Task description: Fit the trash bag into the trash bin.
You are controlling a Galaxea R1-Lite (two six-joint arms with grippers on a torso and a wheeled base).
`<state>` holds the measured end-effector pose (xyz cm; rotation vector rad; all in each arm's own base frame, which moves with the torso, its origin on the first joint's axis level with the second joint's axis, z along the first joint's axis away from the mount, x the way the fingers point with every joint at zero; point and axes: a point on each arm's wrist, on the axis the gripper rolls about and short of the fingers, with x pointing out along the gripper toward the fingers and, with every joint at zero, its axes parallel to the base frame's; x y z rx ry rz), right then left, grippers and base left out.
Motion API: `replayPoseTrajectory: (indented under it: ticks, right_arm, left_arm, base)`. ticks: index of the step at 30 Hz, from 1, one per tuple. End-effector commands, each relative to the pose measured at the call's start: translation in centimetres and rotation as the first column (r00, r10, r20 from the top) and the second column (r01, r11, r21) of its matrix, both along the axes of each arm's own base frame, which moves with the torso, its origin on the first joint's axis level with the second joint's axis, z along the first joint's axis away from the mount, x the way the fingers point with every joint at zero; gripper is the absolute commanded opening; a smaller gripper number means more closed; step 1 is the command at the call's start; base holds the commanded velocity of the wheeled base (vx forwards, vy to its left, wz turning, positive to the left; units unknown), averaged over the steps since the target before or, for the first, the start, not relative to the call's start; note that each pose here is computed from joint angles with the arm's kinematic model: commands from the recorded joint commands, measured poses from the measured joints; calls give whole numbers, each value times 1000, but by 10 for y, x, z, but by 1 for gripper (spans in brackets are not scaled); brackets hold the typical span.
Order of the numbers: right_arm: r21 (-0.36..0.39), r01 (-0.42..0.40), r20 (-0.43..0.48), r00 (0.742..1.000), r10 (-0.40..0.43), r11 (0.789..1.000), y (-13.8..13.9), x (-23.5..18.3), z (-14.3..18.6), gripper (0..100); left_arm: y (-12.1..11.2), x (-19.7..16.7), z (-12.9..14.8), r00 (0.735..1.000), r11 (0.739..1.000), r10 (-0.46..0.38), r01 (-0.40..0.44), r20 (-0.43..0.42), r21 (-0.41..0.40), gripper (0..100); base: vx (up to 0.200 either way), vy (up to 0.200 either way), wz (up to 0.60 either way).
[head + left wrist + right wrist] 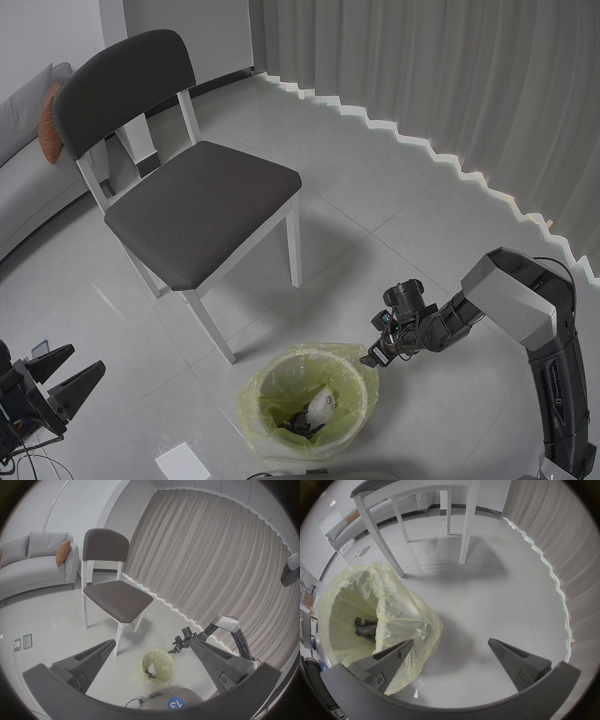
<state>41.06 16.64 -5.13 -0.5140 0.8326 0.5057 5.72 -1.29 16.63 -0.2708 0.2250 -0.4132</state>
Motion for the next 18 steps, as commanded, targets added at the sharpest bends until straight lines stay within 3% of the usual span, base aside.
replayPoseTrajectory:
  ticks: [1,18]
  right_arm:
    - [-6,-15,5,1000,15,1000,5,10,-4,100]
    - [-63,-84,-83,993,78,995,12,17,-1,100]
  left_arm:
    - [0,2,1,1000,1000,1,-1,-4,1,100]
    - [0,3,4,1000,1000,1,-1,0,1,100]
  base:
    - [0,0,0]
    - [0,0,0]
